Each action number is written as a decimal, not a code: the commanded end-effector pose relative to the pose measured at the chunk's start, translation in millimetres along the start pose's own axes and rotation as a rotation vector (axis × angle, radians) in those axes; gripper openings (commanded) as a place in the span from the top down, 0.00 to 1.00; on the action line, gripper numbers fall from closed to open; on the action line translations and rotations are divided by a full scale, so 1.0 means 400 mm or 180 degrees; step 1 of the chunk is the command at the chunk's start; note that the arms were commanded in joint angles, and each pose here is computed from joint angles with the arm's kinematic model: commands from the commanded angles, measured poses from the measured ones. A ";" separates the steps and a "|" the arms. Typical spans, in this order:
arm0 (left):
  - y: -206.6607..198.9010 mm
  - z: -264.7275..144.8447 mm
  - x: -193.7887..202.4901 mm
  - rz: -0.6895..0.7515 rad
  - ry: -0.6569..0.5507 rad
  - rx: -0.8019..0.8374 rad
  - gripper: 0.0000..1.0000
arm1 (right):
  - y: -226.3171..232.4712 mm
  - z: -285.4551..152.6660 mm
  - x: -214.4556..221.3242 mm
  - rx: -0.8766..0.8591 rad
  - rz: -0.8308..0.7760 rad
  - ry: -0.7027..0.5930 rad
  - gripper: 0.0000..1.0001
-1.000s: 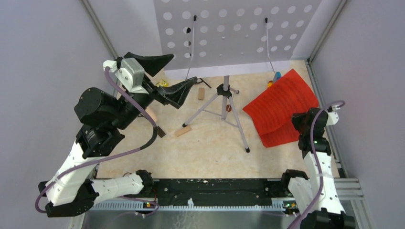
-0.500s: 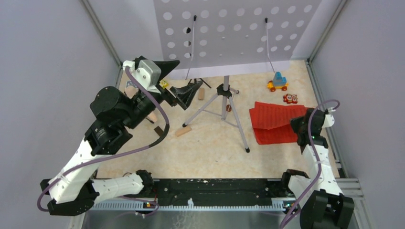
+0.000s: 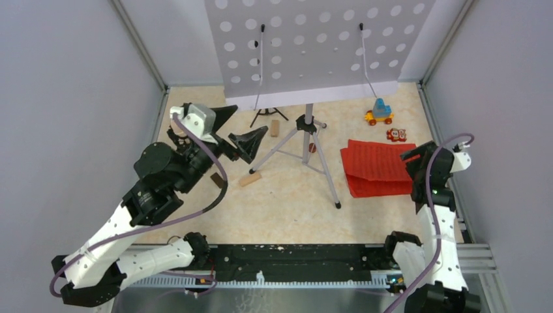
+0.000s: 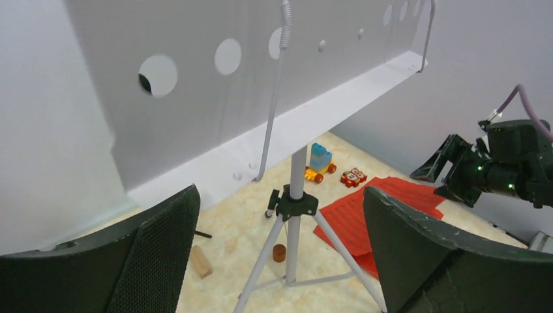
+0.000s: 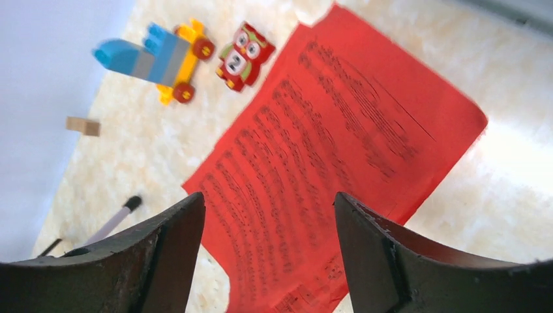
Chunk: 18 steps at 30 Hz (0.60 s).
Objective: Pack up the instrument practice props
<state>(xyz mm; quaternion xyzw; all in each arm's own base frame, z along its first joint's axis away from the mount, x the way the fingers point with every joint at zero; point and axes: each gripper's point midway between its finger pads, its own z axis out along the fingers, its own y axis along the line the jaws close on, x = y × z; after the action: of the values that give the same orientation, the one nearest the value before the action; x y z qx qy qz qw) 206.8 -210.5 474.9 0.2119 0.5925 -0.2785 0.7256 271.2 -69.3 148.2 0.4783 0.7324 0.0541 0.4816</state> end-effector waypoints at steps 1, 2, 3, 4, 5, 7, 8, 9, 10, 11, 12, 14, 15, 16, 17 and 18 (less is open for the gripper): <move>0.014 -0.023 0.060 -0.0313 0.0025 -0.0144 0.01 | 0.037 -0.089 -0.122 -0.0119 -0.0150 -0.0491 0.28; 0.009 -0.021 0.101 -0.0348 0.0090 -0.0134 0.02 | 0.046 -0.102 -0.128 -0.0225 -0.0169 -0.0538 0.28; 0.007 -0.020 0.122 -0.0367 0.0099 -0.0128 0.02 | 0.059 -0.114 -0.131 -0.0358 -0.0188 -0.0586 0.29; 0.004 -0.019 0.146 -0.0389 0.0132 -0.0118 0.02 | 0.070 -0.124 -0.131 -0.0483 -0.0196 -0.0616 0.29; 0.002 -0.017 0.164 -0.0401 0.0141 -0.0116 0.02 | 0.085 -0.134 -0.128 -0.0617 -0.0214 -0.0613 0.30; -0.001 -0.011 0.193 -0.0427 0.0153 -0.0113 0.02 | 0.137 -0.157 -0.119 -0.0992 -0.0344 -0.0535 0.33; -0.005 -0.008 0.211 -0.0459 0.0171 -0.0104 0.02 | 0.166 -0.169 -0.113 -0.1180 -0.0415 -0.0458 0.34; -0.007 -0.005 0.226 -0.0492 0.0181 -0.0104 0.02 | 0.202 -0.183 -0.100 -0.1420 -0.0498 -0.0340 0.36; -0.010 -0.001 0.234 -0.0546 0.0155 -0.0103 0.02 | 0.237 -0.198 -0.086 -0.1664 -0.0559 -0.0213 0.37; -0.011 0.004 0.249 -0.0590 0.0147 -0.0114 0.02 | 0.278 -0.222 -0.062 -0.1992 -0.0618 -0.0019 0.37; -0.011 0.011 0.262 -0.0603 0.0124 -0.0126 0.02 | 0.307 -0.235 -0.055 -0.2202 -0.0625 0.0059 0.38; -0.010 0.030 0.288 -0.0612 0.0095 -0.0164 0.02 | 0.367 -0.279 -0.010 -0.2748 -0.0676 0.0386 0.38; -0.009 0.043 0.300 -0.0620 0.0096 -0.0198 0.02 | 0.385 -0.287 0.006 -0.2852 -0.0714 0.0466 0.38; -0.005 0.057 0.305 -0.0642 0.0086 -0.0249 0.01 | 0.403 -0.298 0.031 -0.2930 -0.0830 0.0527 0.39; -0.001 0.069 0.314 -0.0663 0.0106 -0.0312 0.02 | 0.418 -0.304 0.063 -0.2939 -0.1010 0.0563 0.39; -0.001 0.083 0.324 -0.0687 0.0141 -0.0341 0.02 | 0.434 -0.316 0.101 -0.2958 -0.1218 0.0606 0.39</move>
<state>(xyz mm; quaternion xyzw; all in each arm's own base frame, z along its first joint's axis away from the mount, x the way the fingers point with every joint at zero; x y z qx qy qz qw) 233.3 -244.4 321.8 0.1740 0.6772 -0.2902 0.6534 288.5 33.4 240.2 0.2225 0.7516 0.2730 0.5577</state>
